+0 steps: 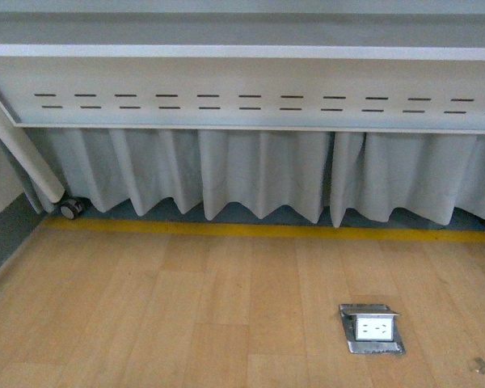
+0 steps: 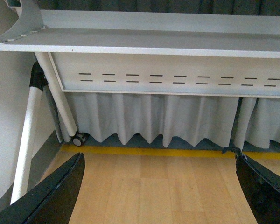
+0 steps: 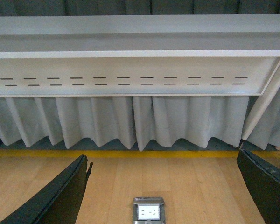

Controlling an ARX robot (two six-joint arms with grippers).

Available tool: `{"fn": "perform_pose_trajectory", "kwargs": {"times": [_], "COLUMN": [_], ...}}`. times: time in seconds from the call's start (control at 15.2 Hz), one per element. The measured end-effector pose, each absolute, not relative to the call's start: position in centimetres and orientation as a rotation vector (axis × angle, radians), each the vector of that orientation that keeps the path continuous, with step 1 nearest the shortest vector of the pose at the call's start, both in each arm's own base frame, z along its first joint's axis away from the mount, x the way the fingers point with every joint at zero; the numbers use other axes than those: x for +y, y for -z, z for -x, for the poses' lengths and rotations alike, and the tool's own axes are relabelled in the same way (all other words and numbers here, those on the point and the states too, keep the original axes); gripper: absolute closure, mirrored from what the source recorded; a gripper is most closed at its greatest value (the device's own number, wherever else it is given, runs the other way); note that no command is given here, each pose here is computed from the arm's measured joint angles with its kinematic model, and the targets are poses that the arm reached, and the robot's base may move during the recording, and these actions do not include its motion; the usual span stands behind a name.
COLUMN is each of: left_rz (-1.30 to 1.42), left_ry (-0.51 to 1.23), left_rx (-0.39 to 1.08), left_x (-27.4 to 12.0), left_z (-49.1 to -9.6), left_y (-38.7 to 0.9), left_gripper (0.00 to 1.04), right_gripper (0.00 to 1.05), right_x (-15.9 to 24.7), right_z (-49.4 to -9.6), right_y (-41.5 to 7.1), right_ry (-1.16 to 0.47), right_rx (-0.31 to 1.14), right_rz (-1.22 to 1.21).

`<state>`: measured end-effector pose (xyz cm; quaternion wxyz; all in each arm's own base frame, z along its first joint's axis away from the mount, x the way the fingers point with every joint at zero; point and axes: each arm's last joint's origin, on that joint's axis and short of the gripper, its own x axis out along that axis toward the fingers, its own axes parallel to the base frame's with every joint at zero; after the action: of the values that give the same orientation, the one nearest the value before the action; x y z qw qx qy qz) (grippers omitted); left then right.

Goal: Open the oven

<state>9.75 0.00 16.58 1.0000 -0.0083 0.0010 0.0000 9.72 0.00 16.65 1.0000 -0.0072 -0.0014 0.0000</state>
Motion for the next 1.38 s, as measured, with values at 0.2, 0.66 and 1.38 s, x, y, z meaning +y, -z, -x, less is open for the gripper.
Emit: {"fn": "perform_pose_trajectory", "kwargs": {"times": [0.2, 0.66, 1.38], "left_rz": [0.017, 0.017, 0.017], "left_ry": [0.0, 0.0, 0.0], "left_rx": [0.002, 0.002, 0.002], "left_x": [0.0, 0.0, 0.0], "left_z": [-9.75, -9.75, -9.75], "left_y": [-16.58, -16.59, -16.59], "left_gripper": [0.07, 0.07, 0.07], "right_gripper": [0.06, 0.06, 0.06], "right_x": [0.0, 0.0, 0.0], "right_z": [-9.72, -9.72, -9.72], "right_y": [-16.65, -16.65, -16.65], "right_ry": [0.0, 0.0, 0.0], "right_rx": [-0.003, -0.003, -0.003], "right_rz": [0.014, 0.014, 0.014]}}
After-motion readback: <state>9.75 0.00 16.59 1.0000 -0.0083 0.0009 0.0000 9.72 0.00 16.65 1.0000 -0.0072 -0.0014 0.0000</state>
